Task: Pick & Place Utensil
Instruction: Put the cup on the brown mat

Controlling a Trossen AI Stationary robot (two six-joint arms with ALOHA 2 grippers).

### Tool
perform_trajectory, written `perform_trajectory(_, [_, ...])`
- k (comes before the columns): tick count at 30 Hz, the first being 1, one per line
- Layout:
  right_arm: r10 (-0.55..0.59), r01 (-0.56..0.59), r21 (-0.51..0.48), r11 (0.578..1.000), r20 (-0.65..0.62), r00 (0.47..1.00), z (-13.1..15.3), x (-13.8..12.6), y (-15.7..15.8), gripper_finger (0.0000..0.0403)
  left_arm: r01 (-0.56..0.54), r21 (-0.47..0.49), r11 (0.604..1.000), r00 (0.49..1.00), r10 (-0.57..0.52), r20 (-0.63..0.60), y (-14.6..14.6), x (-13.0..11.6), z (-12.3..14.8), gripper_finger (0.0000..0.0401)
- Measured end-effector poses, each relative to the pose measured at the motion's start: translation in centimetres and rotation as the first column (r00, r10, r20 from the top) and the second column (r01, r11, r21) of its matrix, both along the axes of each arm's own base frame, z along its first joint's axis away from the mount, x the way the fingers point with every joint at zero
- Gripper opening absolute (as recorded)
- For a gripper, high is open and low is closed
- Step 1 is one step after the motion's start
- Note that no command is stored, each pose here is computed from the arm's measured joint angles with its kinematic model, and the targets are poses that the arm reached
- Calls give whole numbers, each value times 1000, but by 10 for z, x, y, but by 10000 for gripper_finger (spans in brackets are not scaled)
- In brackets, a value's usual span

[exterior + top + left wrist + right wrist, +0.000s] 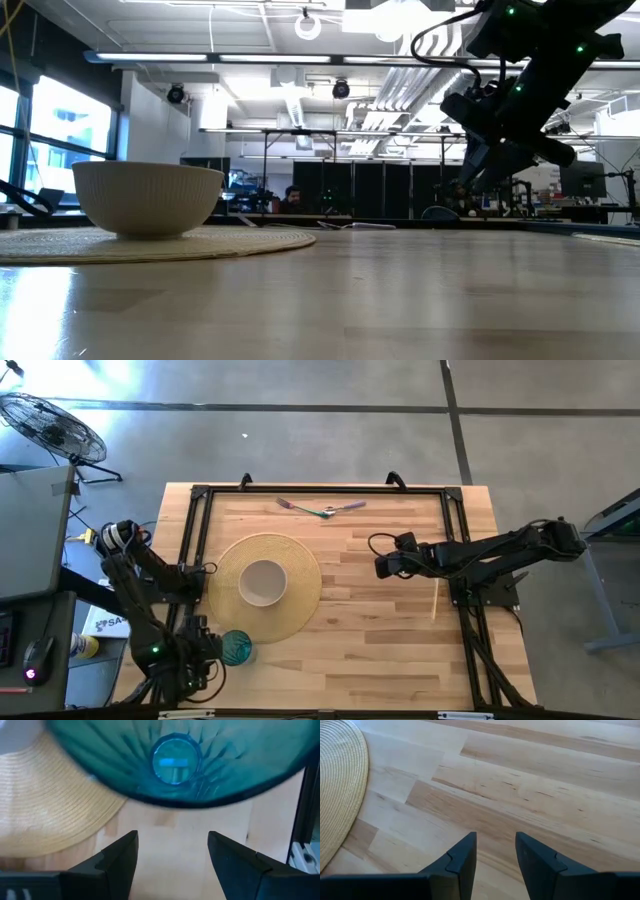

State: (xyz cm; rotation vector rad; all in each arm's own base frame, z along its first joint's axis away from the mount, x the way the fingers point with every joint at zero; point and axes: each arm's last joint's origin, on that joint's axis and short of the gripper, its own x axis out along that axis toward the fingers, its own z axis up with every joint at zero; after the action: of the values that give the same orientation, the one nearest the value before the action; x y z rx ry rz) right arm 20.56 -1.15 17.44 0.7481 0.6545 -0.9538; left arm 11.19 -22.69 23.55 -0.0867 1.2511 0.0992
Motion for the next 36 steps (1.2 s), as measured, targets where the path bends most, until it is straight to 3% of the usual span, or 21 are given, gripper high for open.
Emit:
perform_trajectory(9, [6, -6, 11, 1000, 0, 1000, 0, 0, 0, 129, 15, 14, 1000, 990, -17, 142, -2, 5, -11, 234])
perform_trajectory(18, [29, -29, 52, 998, 1, 1000, -1, 0, 2, 129, 56, 51, 997, 948, -70, 311, -11, 1, -9, 234])
perform_trajectory(28, [39, -39, 77, 996, 3, 999, -1, 1, 2, 129, 86, 14, 996, 926, -85, 367, -10, 1, -38, 234])
perform_trajectory(36, [32, -32, 79, 996, 6, 999, -1, 1, 2, 129, 106, 46, 993, 883, -115, 454, -13, 4, -37, 234])
